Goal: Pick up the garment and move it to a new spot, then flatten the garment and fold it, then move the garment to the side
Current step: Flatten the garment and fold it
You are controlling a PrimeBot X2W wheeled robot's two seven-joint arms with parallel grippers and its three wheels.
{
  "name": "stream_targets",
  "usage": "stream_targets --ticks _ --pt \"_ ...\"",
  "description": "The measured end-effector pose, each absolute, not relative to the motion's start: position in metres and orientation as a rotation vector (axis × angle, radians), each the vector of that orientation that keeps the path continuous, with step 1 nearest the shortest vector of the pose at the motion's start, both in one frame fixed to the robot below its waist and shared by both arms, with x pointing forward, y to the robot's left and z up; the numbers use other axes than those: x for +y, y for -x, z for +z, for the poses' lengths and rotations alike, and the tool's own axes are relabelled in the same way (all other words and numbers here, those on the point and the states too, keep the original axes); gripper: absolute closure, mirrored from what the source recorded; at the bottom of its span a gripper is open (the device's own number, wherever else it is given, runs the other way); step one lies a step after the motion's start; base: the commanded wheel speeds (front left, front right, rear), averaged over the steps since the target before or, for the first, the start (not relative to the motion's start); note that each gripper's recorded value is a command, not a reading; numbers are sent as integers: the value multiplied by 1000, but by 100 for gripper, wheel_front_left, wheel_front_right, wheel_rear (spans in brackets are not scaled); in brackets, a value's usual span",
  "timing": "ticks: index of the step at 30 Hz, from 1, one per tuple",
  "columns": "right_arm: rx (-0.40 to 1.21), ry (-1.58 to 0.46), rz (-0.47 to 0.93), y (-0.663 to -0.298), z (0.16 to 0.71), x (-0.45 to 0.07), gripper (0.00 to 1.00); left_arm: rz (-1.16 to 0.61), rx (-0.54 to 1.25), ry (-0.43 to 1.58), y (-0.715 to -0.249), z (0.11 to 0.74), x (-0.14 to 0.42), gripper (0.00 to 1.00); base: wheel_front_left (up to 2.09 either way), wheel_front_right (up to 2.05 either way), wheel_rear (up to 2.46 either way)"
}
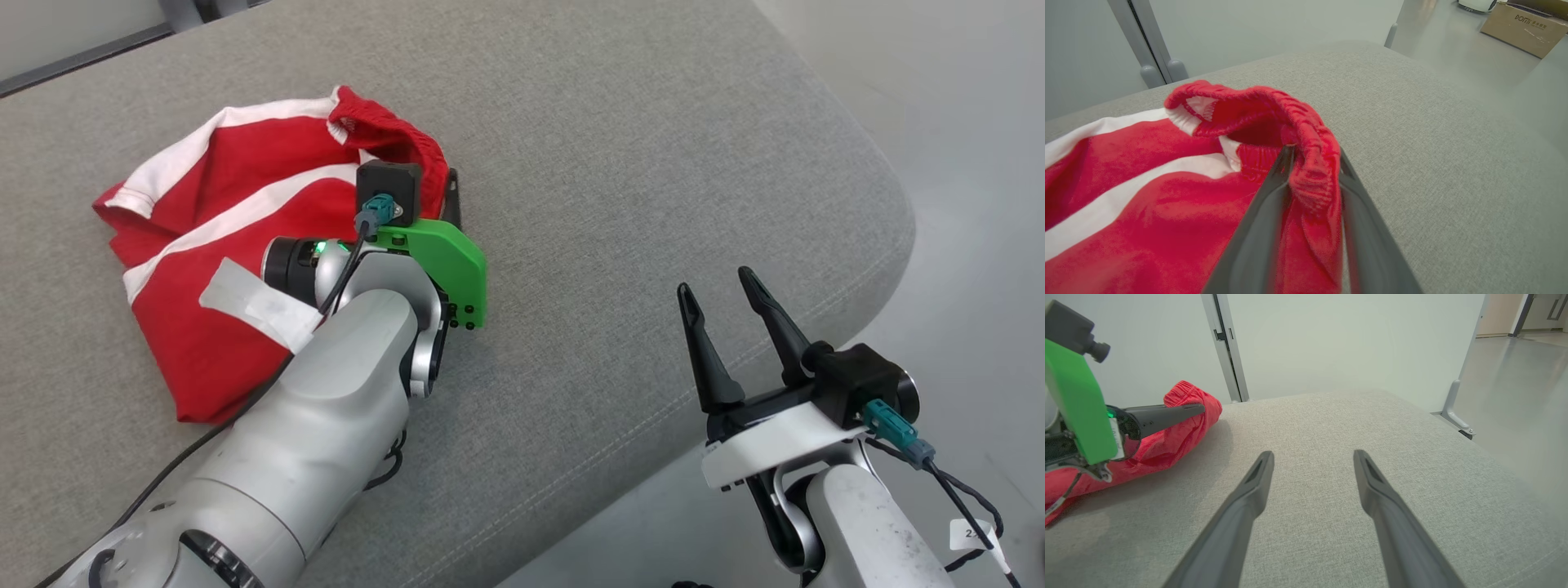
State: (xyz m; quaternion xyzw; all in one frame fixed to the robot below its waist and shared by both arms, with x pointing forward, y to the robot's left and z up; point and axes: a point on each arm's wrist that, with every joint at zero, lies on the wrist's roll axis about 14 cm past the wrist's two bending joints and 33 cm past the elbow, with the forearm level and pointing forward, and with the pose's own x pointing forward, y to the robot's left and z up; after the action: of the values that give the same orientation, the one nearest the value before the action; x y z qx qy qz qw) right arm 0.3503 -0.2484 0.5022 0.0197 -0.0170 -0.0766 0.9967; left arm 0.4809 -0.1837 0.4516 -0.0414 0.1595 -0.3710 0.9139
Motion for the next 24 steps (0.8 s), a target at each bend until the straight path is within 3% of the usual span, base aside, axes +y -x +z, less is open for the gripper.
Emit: stream_targets --ticks 10,24 --pt "11 -18 -194 -351 490 -262 0 -928 363 137 -447 441 -218 0 0 0 0" --pt "4 38 -51 -396 487 -230 0 -744 337 128 -462 443 -143 0 0 0 0"
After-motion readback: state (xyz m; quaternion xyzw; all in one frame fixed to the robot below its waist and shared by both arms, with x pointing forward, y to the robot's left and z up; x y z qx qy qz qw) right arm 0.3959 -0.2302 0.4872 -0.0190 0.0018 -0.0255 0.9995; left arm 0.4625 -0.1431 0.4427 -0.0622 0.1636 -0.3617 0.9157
